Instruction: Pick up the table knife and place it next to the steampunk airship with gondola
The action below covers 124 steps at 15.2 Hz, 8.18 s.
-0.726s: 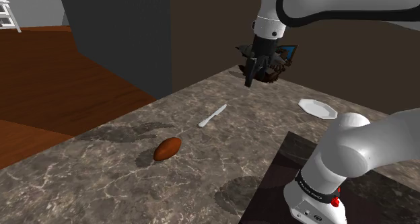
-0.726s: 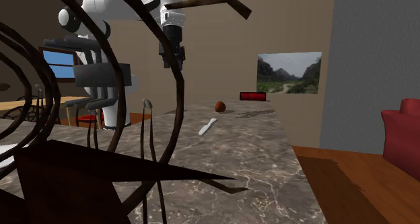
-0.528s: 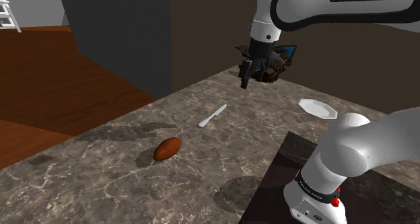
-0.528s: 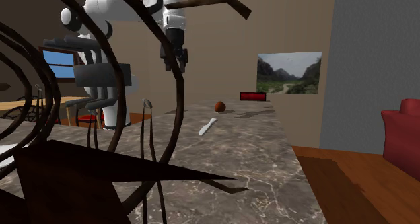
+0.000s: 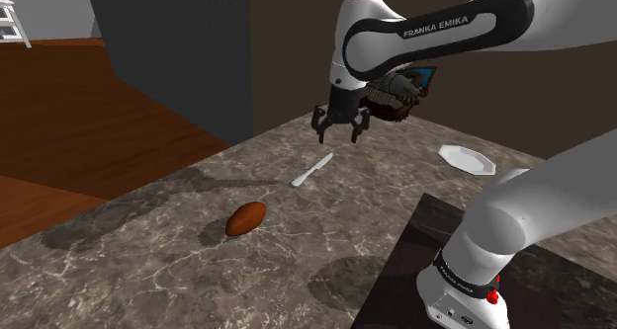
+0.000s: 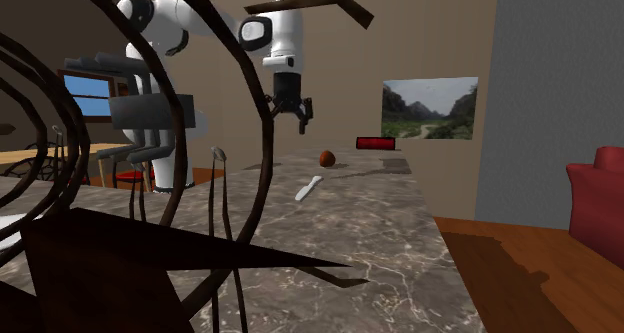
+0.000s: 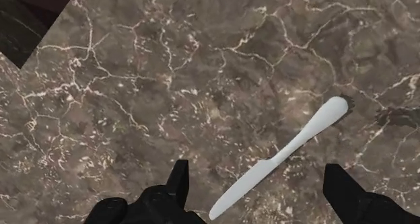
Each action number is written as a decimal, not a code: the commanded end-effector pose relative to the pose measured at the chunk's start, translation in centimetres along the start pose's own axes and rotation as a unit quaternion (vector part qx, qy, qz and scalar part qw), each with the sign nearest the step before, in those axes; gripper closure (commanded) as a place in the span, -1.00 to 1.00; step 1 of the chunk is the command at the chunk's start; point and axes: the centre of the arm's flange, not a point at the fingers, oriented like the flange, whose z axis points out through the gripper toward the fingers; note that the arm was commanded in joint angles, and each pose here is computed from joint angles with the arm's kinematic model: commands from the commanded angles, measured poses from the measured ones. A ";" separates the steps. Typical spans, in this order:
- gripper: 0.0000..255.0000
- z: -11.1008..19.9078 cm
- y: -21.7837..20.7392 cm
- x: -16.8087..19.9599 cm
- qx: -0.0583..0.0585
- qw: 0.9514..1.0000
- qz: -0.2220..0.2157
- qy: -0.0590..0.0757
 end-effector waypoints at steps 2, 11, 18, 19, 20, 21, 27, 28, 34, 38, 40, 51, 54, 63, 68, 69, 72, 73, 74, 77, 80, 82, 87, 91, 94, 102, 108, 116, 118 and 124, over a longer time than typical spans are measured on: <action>-1.00 3.0 -1.5 2.2 0.001 0.992 0.126 -0.006; -1.00 10.0 -2.9 7.5 0.001 0.934 0.358 -0.018; -1.00 12.9 -2.9 7.4 0.001 0.934 0.358 -0.018; -1.00 12.9 -2.9 7.4 0.001 0.934 0.358 -0.018; -1.00 12.9 -2.9 7.4 0.001 0.934 0.358 -0.018; -1.00 12.9 -2.9 7.4 0.001 0.934 0.358 -0.018; 1.00 12.9 -2.9 7.4 0.001 0.934 0.358 -0.018; 1.00 12.9 -2.9 7.4 0.001 0.934 0.358 -0.018; 1.00 12.9 -2.9 7.4 0.001 0.934 0.358 -0.018; 1.00 10.8 -2.9 7.4 0.001 0.934 0.358 -0.018; 1.00 9.8 -2.8 7.4 0.001 0.934 0.358 -0.018; 1.00 4.0 -2.7 7.5 0.001 0.934 0.358 -0.018; 1.00 2.4 -2.6 7.5 0.001 0.934 0.358 -0.018; 1.00 -2.4 -2.5 7.6 0.001 0.934 0.358 -0.018; 1.00 -5.0 -2.4 7.6 0.001 0.934 0.358 -0.018; 1.00 -5.5 -2.4 7.6 0.001 0.934 0.358 -0.018; 1.00 -7.1 -2.4 7.7 0.001 0.934 0.358 -0.018; 1.00 -7.6 -2.4 7.7 0.001 0.934 0.358 -0.018; 1.00 -8.2 -2.4 7.7 0.001 0.934 0.358 -0.018; 1.00 -9.8 -2.3 7.7 0.001 0.934 0.358 -0.018; 1.00 -11.3 -2.3 7.7 0.001 0.934 0.358 -0.018; 1.00 -12.4 -2.2 7.7 0.001 0.934 0.358 -0.018; 1.00 -15.0 -2.2 7.8 0.001 0.934 0.358 -0.018; 1.00 -17.1 -2.1 7.8 0.001 0.934 0.358 -0.018; 1.00 -18.7 -2.1 7.8 0.001 0.934 0.358 -0.018; 1.00 -23.0 -2.0 7.9 0.001 0.934 0.358 -0.018; 1.00 -23.3 2.5 12.7 0.001 0.934 0.358 -0.018; 1.00 -23.0 9.7 20.4 0.001 0.934 0.358 -0.018; 1.00 -23.0 11.5 22.4 0.001 0.934 0.358 -0.018; 1.00 -22.8 16.4 27.6 0.001 0.934 0.358 -0.018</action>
